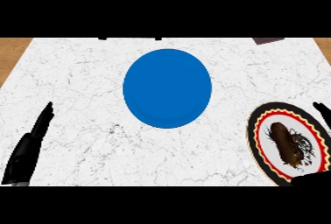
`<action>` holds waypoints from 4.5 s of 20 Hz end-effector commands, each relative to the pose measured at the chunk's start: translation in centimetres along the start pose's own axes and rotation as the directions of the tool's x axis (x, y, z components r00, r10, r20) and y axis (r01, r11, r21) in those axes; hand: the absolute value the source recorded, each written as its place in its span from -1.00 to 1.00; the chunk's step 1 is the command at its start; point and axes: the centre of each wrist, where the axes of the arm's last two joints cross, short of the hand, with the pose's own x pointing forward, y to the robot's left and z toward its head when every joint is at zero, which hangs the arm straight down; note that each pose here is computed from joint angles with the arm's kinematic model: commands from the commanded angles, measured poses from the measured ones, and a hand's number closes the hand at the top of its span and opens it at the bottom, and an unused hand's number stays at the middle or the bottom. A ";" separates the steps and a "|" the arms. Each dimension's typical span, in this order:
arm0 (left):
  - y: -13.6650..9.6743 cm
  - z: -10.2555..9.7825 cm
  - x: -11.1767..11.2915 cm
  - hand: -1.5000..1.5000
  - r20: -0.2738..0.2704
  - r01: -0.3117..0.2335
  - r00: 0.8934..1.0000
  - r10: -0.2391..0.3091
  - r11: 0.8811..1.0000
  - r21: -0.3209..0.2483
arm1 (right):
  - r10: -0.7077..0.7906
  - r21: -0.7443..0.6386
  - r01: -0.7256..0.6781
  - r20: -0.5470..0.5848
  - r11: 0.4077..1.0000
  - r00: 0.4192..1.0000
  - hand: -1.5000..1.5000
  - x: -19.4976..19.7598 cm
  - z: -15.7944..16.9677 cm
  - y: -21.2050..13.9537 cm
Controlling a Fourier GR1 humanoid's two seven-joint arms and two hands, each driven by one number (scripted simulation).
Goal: Pick the sweet potato from the plate and place it in the plate
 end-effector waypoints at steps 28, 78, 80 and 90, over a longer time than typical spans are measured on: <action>-0.8 -1.4 -0.9 0.00 -0.027 0.002 1.000 -0.001 1.000 0.020 | 0.144 0.249 -0.126 -0.056 0.960 0.988 -1.00 -5.3 -9.2 5.1; 1.2 -0.3 -0.6 0.00 -0.026 -0.006 1.000 0.006 1.000 0.002 | -0.012 -0.048 0.096 0.840 0.994 0.542 1.00 14.1 -16.2 -6.9; 1.3 -0.7 0.0 0.00 0.000 0.004 1.000 -0.004 1.000 0.011 | -0.051 -0.022 0.129 0.842 0.991 0.537 1.00 15.7 -16.2 -2.9; 1.8 -0.7 0.5 0.00 -0.002 0.008 1.000 -0.008 1.000 -0.001 | -0.085 0.089 0.023 0.797 0.996 0.599 1.00 27.7 -13.1 1.9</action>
